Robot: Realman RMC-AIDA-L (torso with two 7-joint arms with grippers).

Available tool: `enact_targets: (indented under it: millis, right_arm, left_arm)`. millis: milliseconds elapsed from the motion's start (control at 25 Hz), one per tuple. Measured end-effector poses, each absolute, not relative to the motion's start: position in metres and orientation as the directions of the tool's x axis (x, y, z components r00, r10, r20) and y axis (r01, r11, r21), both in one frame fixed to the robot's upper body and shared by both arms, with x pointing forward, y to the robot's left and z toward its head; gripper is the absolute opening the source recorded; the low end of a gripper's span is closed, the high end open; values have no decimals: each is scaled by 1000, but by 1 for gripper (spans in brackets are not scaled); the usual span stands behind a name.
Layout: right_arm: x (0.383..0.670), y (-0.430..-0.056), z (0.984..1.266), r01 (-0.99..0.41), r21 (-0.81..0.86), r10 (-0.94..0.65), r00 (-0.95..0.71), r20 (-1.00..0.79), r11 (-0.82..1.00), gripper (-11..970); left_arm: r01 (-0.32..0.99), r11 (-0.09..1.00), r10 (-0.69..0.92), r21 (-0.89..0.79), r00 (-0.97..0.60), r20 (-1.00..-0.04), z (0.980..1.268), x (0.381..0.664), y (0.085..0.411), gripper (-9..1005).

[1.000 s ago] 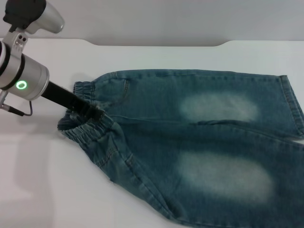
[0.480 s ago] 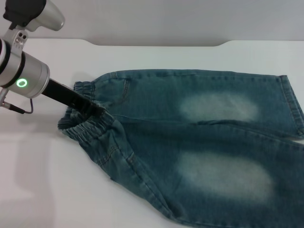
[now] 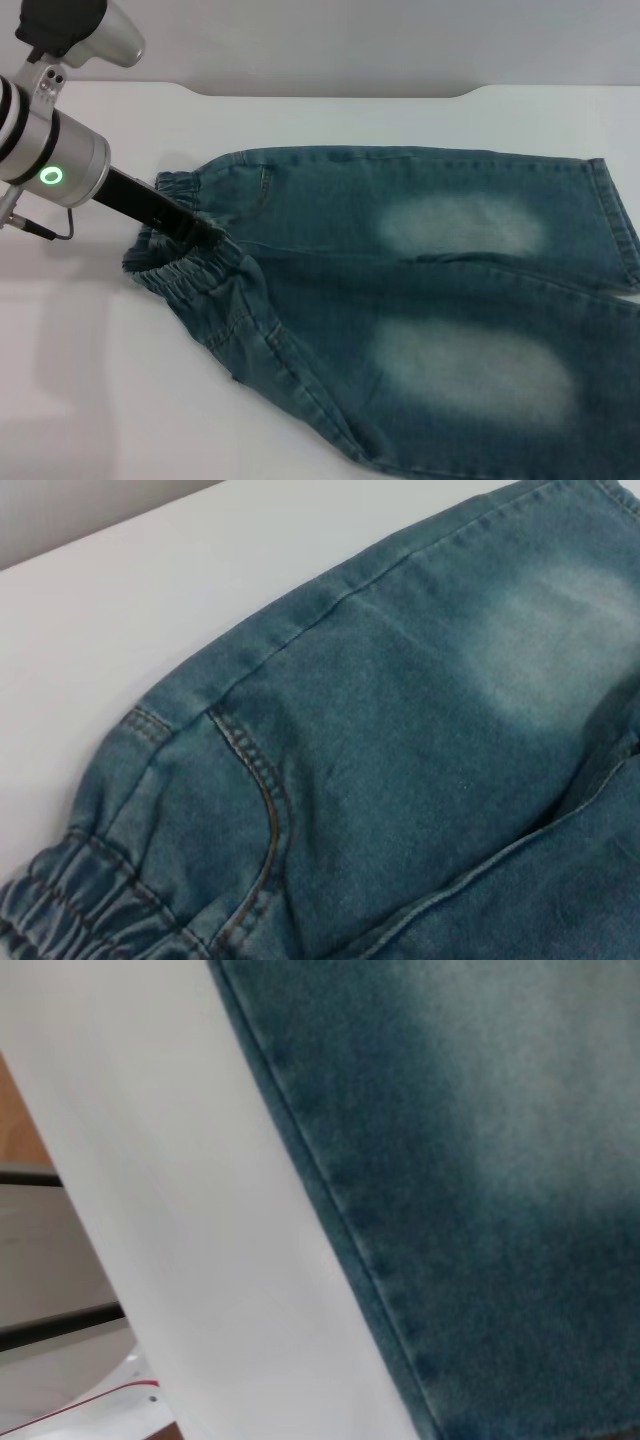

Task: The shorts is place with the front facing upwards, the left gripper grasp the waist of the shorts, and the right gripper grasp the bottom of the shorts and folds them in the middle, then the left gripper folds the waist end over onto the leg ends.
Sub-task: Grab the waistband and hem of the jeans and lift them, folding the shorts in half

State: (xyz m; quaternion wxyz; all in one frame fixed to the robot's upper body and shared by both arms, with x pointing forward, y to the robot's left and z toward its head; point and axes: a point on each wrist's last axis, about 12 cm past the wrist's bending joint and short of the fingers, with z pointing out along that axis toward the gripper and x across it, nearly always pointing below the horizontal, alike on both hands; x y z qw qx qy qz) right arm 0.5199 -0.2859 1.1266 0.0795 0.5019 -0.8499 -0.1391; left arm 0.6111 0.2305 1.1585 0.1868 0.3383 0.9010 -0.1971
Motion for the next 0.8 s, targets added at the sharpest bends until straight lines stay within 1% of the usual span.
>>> enact_targets:
  millis: [240,800]
  right_arm:
    - [520,-282,1121,-833,326,-882,-471,5,447,555]
    - [521,-279,1121,-839,323,-887,-462,3,438,555]
  left_arm:
    - [688,690,543,-226,-698,-467,1159,611,229,33]
    - [688,688,544,-230,-699,-464,1158,610,228,33]
